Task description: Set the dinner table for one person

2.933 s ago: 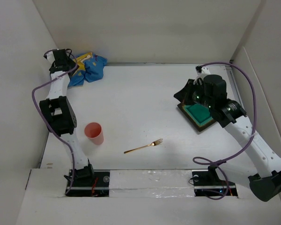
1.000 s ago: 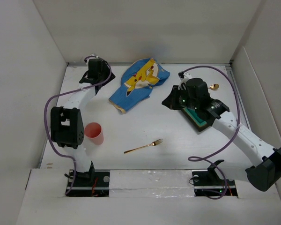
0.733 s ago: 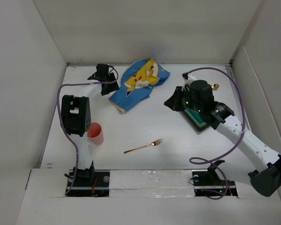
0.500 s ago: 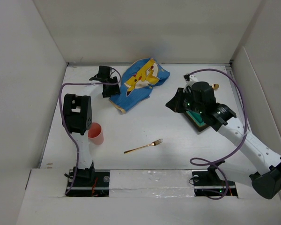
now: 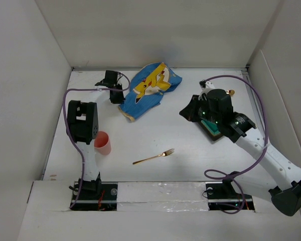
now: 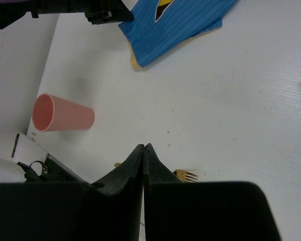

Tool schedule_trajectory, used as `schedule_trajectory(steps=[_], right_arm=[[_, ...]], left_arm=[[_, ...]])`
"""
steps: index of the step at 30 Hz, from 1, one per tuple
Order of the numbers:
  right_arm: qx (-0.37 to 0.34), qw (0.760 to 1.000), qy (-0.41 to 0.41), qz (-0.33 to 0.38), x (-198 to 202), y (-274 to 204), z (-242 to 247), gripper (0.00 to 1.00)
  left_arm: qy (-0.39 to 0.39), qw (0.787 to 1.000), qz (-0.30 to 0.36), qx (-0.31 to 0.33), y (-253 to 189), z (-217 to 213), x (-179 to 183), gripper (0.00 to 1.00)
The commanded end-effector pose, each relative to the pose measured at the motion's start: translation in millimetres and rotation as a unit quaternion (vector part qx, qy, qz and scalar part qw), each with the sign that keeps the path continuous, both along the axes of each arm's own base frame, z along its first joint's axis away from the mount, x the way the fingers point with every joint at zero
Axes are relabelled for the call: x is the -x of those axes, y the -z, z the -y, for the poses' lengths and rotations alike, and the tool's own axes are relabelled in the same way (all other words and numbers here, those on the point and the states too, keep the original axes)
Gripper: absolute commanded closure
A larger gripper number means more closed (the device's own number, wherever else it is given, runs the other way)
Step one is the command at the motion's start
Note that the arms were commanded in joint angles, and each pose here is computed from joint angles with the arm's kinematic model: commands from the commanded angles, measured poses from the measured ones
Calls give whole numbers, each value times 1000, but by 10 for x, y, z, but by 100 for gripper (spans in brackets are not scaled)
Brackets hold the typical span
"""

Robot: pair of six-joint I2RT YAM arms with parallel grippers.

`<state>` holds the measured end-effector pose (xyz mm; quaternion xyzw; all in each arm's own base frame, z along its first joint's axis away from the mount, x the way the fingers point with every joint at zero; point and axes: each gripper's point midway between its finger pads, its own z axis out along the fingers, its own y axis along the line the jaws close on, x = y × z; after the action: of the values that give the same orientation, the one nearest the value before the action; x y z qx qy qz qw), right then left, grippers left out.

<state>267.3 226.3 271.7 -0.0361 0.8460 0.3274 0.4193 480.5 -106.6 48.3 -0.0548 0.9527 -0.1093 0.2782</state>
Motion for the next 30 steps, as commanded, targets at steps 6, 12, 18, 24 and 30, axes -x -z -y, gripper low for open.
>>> schedule_trajectory(steps=[6,12,18,24,30], right_arm=[[-12,998,28,56,-375,-372,-94,89],[-50,991,80,97,-937,-939,-112,89],[-132,957,133,223,-734,-1918,190,90],[-116,968,155,162,-675,-1090,268,95],[-79,985,123,96,-964,-316,-57,99]], left_arm=[[23,984,156,80,-1808,281,-548,100],[101,919,319,207,-3687,888,-418,100],[223,863,424,160,-4414,1053,668,100],[105,929,353,33,-3082,229,978,100],[55,956,286,-36,-2335,-41,784,100]])
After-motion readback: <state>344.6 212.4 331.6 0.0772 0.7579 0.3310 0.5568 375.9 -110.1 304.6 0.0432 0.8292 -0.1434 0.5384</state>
